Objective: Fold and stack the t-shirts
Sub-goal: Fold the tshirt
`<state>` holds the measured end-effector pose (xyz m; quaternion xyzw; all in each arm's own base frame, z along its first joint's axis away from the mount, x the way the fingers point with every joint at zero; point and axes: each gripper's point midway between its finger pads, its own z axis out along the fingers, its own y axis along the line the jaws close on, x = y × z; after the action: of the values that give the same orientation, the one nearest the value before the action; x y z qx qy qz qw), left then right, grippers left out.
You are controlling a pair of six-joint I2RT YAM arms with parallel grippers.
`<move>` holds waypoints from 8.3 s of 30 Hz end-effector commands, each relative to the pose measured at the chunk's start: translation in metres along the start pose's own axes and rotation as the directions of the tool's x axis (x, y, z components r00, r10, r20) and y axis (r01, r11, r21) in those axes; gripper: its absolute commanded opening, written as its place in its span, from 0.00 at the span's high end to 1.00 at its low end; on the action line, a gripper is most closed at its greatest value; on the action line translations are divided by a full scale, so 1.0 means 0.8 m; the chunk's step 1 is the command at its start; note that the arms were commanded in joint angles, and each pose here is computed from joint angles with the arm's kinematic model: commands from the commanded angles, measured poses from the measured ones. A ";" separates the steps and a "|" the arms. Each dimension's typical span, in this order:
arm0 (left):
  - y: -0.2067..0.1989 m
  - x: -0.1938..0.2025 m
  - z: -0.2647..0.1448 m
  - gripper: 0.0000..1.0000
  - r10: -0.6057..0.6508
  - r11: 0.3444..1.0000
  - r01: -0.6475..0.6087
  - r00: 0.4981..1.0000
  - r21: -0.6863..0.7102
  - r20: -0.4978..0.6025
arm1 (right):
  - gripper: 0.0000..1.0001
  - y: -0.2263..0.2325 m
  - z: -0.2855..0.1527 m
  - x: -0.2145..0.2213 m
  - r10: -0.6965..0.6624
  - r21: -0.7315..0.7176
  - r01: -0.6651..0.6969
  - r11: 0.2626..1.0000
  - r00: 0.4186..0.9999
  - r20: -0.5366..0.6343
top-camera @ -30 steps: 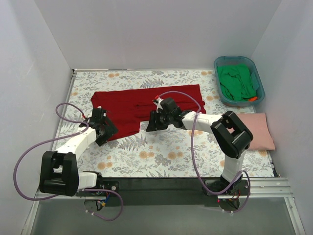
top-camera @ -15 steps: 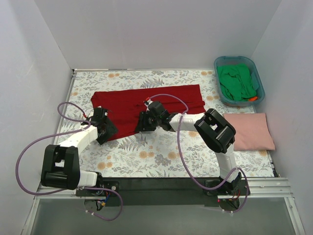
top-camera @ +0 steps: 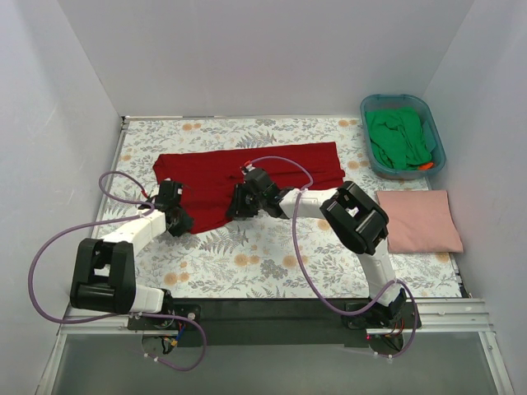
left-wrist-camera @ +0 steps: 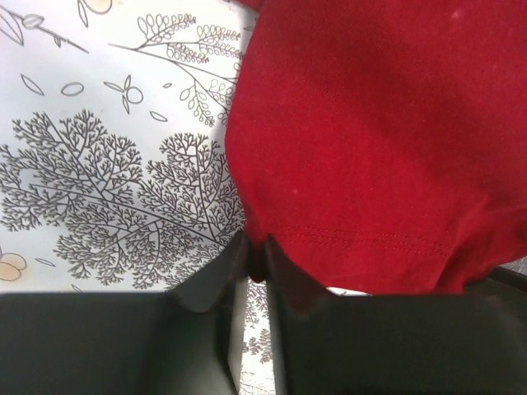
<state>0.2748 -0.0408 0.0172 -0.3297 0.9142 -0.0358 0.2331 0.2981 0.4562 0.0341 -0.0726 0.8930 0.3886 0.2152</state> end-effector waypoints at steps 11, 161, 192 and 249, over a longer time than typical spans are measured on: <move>-0.040 -0.056 -0.033 1.00 0.008 0.999 -0.012 0.995 0.042 0.096 | 0.99 0.015 -0.009 -0.032 -0.157 0.014 0.157 0.987 0.987 0.022; 0.043 -0.163 0.061 0.84 -0.117 0.962 0.169 0.965 -0.215 0.234 | 0.81 -0.154 -0.064 -0.144 -0.388 0.178 0.382 0.907 0.922 0.001; 0.039 -0.172 0.050 0.81 -0.114 0.965 0.169 0.960 -0.202 0.256 | 0.62 -0.276 -0.250 -0.228 -0.247 0.435 0.136 0.890 0.946 0.209; -0.087 -0.131 0.091 0.39 0.034 0.993 -0.026 0.997 -0.113 0.064 | 0.57 -0.261 -0.229 0.050 -0.118 0.418 0.334 0.845 0.879 -0.462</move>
<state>0.4125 -0.0421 0.0248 -0.3387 0.9035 0.0078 0.2623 0.3713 0.1780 0.0219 -0.1646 0.9525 0.1027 0.2348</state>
